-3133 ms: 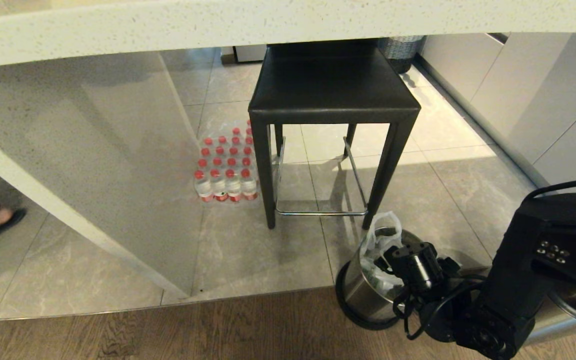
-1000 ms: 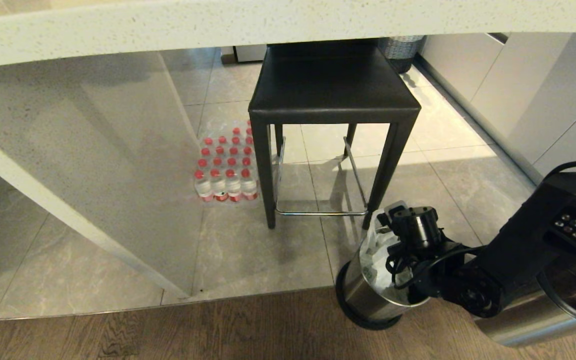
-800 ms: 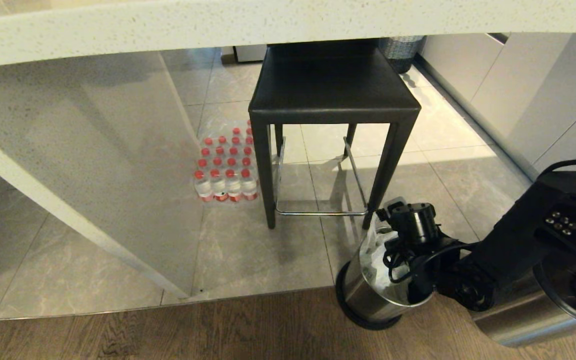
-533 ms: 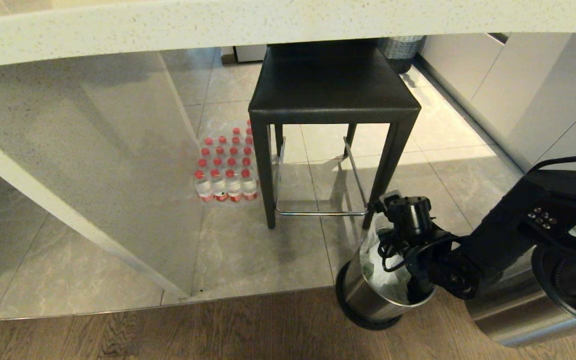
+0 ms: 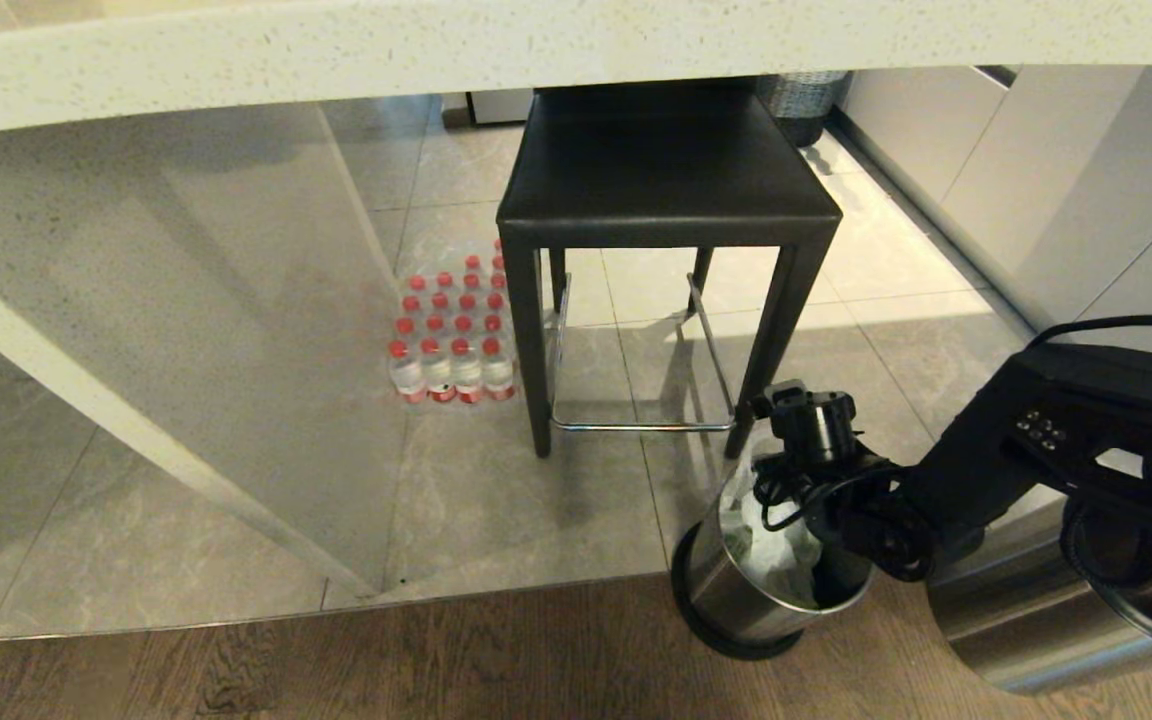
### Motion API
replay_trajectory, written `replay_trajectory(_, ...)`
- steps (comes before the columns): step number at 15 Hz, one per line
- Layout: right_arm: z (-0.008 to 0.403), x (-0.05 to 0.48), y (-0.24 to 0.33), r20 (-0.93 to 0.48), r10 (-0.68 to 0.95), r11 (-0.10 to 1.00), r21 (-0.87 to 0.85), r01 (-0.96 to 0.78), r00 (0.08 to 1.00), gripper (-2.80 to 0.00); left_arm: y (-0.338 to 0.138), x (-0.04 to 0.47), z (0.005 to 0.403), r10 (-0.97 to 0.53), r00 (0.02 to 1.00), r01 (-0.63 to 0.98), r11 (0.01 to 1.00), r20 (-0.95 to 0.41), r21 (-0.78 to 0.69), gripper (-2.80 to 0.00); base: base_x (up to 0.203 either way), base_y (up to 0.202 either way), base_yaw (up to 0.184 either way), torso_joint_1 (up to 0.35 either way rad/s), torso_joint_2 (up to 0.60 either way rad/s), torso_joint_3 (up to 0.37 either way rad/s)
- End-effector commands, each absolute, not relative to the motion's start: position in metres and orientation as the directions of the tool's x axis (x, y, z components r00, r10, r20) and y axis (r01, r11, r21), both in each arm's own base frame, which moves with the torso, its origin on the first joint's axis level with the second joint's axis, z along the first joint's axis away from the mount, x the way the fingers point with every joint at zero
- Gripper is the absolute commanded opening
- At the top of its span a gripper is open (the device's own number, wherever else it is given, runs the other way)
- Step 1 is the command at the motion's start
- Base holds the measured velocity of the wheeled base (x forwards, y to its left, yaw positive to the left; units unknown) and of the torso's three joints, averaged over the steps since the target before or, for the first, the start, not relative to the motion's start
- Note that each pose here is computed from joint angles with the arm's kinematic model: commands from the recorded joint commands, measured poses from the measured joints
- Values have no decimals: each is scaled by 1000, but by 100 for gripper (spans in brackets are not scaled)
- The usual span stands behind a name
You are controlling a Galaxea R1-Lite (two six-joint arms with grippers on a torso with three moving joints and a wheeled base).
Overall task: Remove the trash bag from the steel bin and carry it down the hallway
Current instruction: Pick up the trash bag
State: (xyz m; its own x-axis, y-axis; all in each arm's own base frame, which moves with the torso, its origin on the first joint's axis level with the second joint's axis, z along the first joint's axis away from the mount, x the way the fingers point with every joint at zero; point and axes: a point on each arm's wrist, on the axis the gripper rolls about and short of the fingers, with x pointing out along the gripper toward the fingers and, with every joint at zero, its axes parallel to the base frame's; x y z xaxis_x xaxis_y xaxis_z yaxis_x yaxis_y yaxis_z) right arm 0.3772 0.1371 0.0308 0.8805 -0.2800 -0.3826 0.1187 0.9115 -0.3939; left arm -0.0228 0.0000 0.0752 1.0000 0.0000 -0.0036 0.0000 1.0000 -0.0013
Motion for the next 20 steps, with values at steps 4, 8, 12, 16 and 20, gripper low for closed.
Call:
replay_trajectory(4, 29, 377, 137, -383, -290, 907, -402, 124, 877, -280, 0, -23, 75, 0, 1000, 0, 1000, -3, -2, -280, 0, 0, 0, 0, 0, 0)
replay_trajectory(8, 29, 376, 136, -383, -292, 904, -411, 121, 877, -280, 0, -23, 75, 0, 1000, 0, 1000, -3, -2, -280, 0, 0, 0, 0, 0, 0)
replay_trajectory(12, 23, 377, 138, -388, -290, 903, -413, 117, 875, -280, 0, -23, 75, 0, 1000, 0, 1000, -3, -2, -280, 0, 0, 0, 0, 0, 0)
replay_trajectory(16, 21, 378, 138, -392, -290, 904, -411, 117, 873, -280, 0, -23, 75, 0, 1000, 0, 1000, -3, -2, -280, 0, 0, 0, 0, 0, 0)
replay_trajectory(20, 20, 376, 138, -400, -286, 905, -411, 109, 871, -280, 0, -23, 75, 0, 1000, 0, 1000, -3, -2, -280, 0, 0, 0, 0, 0, 0)
